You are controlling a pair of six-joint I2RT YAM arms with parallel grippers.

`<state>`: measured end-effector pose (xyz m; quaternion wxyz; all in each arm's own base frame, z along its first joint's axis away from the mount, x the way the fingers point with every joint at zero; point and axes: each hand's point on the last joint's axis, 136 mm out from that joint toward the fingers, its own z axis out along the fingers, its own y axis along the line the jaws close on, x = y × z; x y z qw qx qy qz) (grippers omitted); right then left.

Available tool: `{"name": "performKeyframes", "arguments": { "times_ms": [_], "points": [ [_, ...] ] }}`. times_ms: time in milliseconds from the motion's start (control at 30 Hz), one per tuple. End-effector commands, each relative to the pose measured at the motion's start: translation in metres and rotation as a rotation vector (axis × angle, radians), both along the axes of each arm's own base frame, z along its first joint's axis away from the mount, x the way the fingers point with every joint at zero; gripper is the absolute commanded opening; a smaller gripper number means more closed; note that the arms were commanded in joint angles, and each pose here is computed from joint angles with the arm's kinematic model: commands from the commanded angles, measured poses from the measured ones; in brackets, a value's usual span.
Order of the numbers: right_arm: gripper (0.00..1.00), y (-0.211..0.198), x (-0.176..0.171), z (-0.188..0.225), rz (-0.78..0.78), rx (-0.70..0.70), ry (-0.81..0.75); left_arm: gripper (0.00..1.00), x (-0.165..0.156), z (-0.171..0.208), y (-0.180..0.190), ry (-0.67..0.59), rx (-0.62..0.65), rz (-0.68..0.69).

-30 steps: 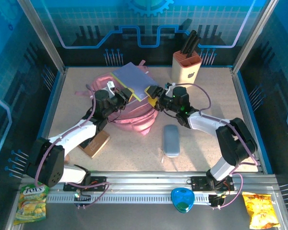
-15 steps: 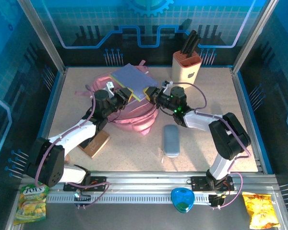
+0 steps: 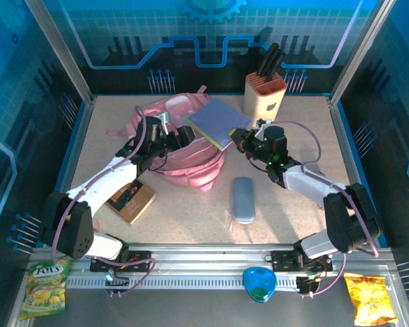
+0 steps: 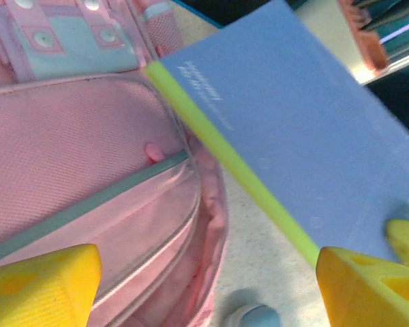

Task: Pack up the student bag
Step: Pass the book, then open the student bag at the top-center of the table.

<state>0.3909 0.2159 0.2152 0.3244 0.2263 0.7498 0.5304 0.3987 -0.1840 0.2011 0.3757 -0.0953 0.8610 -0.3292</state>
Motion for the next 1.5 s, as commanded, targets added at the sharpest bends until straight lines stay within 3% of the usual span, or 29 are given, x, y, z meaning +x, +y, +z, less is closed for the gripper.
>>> {"name": "performKeyframes", "arguments": {
  "times_ms": [0, 133, 333, 600, 767, 833, 967, 1167, 1233, 1467],
  "points": [
    [0.00, -0.030, -0.006, 0.004, -0.065, -0.113, -0.044, 0.84, -0.011, -0.032, -0.003, 0.055, 0.214, -0.151],
    [0.00, -0.060, -0.013, 0.005, -0.126, -0.169, -0.042, 0.84, -0.009, -0.051, -0.007, 0.078, 0.397, -0.229],
    [0.00, -0.086, -0.026, 0.008, -0.181, -0.259, -0.029, 0.73, -0.011, -0.079, -0.011, 0.116, 0.732, -0.344],
    [0.00, -0.093, -0.033, 0.012, -0.196, -0.295, -0.036, 0.64, -0.004, -0.106, -0.015, 0.217, 0.891, -0.438],
    [0.00, -0.093, -0.034, 0.010, -0.195, -0.292, -0.029, 0.64, 0.001, -0.114, -0.013, 0.244, 0.952, -0.451],
    [0.00, -0.092, -0.034, 0.011, -0.194, -0.289, -0.030, 0.59, 0.005, -0.116, -0.009, 0.257, 0.980, -0.442],
    [0.00, -0.093, -0.034, 0.011, -0.192, -0.291, -0.028, 0.43, 0.012, -0.109, -0.010, 0.236, 0.984, -0.413],
    [0.00, -0.094, -0.037, 0.014, -0.195, -0.305, -0.035, 0.17, 0.022, -0.069, -0.013, 0.120, 0.938, -0.330],
    [0.00, -0.095, -0.039, 0.012, -0.194, -0.310, -0.028, 0.00, 0.025, -0.051, -0.012, 0.074, 0.918, -0.288],
    [0.00, -0.094, -0.045, -0.002, -0.181, -0.320, 0.010, 0.00, 0.034, 0.007, -0.007, -0.104, 0.827, -0.124]
  ]
}}
